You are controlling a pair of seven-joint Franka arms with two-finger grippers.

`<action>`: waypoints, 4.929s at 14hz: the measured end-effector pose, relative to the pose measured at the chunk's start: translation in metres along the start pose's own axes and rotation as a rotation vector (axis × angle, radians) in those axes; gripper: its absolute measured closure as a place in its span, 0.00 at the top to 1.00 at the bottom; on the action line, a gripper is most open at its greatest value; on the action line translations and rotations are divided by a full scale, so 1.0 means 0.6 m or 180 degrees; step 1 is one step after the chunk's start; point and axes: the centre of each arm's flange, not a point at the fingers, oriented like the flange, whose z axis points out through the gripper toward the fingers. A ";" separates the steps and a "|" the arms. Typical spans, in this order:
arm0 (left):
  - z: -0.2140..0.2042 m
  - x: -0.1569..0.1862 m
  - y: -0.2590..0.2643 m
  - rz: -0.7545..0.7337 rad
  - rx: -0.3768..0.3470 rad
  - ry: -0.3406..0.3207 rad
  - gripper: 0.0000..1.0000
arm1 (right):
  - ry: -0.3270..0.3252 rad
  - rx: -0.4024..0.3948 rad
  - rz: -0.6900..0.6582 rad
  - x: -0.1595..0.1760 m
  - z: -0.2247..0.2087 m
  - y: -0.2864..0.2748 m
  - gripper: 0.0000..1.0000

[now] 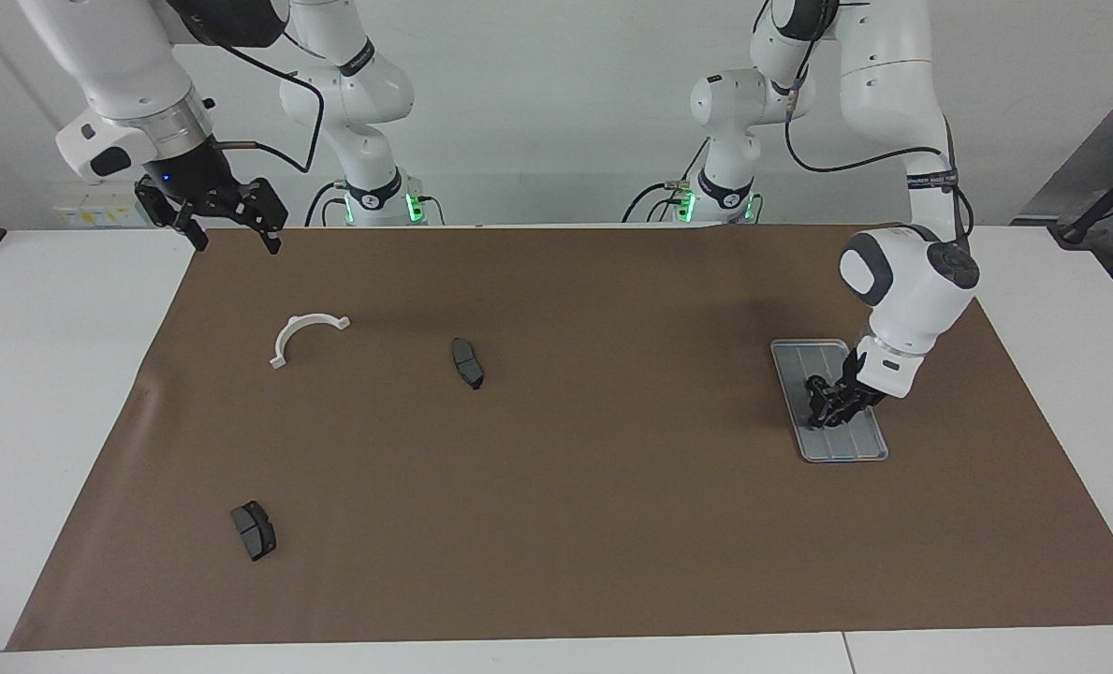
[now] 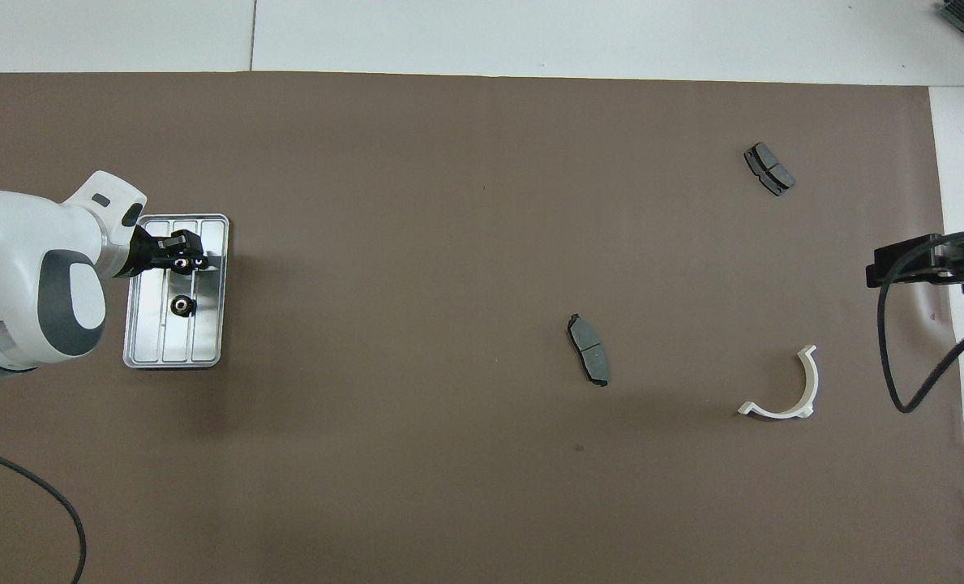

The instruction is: Place bearing gear from tray to pile

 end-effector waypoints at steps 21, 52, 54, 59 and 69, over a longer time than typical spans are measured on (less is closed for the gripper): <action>0.002 0.004 -0.022 -0.0425 0.0006 0.0010 0.36 | 0.0000 0.0000 0.0000 0.000 0.000 0.000 1.00; 0.021 -0.281 0.660 0.0461 -0.0130 -0.0164 0.36 | 0.0218 0.0011 -0.0008 0.023 0.024 -0.004 1.00; 0.023 -0.287 0.667 0.0489 -0.0146 -0.0148 0.41 | 0.0183 0.0006 -0.0070 0.029 0.047 -0.025 1.00; 0.010 -0.249 0.645 0.0431 -0.0105 -0.0035 0.96 | 0.0268 0.0046 -0.0142 0.076 0.134 -0.151 1.00; -0.088 0.032 0.186 0.0538 0.0215 -0.0026 0.94 | 0.0453 0.0200 0.0052 0.034 0.330 -0.540 1.00</action>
